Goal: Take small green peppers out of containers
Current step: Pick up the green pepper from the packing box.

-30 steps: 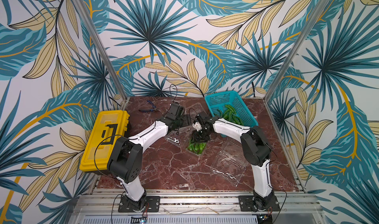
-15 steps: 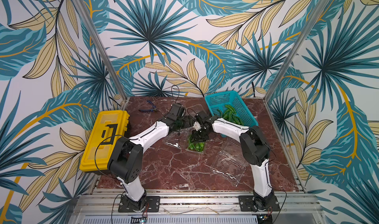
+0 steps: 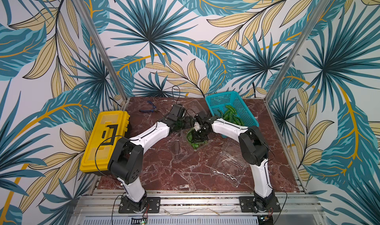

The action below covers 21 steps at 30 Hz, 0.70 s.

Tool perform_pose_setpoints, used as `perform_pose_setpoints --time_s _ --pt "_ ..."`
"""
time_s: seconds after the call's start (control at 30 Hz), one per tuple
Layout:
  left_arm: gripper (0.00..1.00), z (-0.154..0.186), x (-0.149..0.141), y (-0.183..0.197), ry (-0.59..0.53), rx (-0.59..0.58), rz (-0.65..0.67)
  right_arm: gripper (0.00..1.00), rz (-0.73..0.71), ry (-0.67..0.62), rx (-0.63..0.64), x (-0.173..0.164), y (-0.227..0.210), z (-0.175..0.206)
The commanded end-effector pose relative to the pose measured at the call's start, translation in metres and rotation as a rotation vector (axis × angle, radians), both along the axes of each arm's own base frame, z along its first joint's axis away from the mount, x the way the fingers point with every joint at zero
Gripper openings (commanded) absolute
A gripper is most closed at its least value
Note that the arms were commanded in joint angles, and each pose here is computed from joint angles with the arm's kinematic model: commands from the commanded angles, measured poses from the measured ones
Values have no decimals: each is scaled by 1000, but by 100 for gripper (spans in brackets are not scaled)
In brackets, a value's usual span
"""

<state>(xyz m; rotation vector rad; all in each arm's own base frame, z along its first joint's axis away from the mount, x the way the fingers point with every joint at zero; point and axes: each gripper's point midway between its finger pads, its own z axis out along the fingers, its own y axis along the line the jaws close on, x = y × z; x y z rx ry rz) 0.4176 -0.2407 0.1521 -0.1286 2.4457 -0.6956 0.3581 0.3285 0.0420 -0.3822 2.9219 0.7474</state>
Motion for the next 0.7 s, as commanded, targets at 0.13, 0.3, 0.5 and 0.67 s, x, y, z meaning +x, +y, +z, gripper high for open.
perform_pose_setpoints --time_s 0.13,0.3,0.5,0.67 --pt "80 -2 -3 -1 13 5 -19 8 33 -44 74 -17 -1 28" --pt "80 -2 -3 -1 15 10 -19 7 13 -105 97 -16 -6 52" --pt "80 -2 -4 -1 15 10 -22 6 -22 -172 103 -4 -17 79" --pt "80 -5 -4 -1 22 20 -28 6 -87 -242 178 16 -37 119"
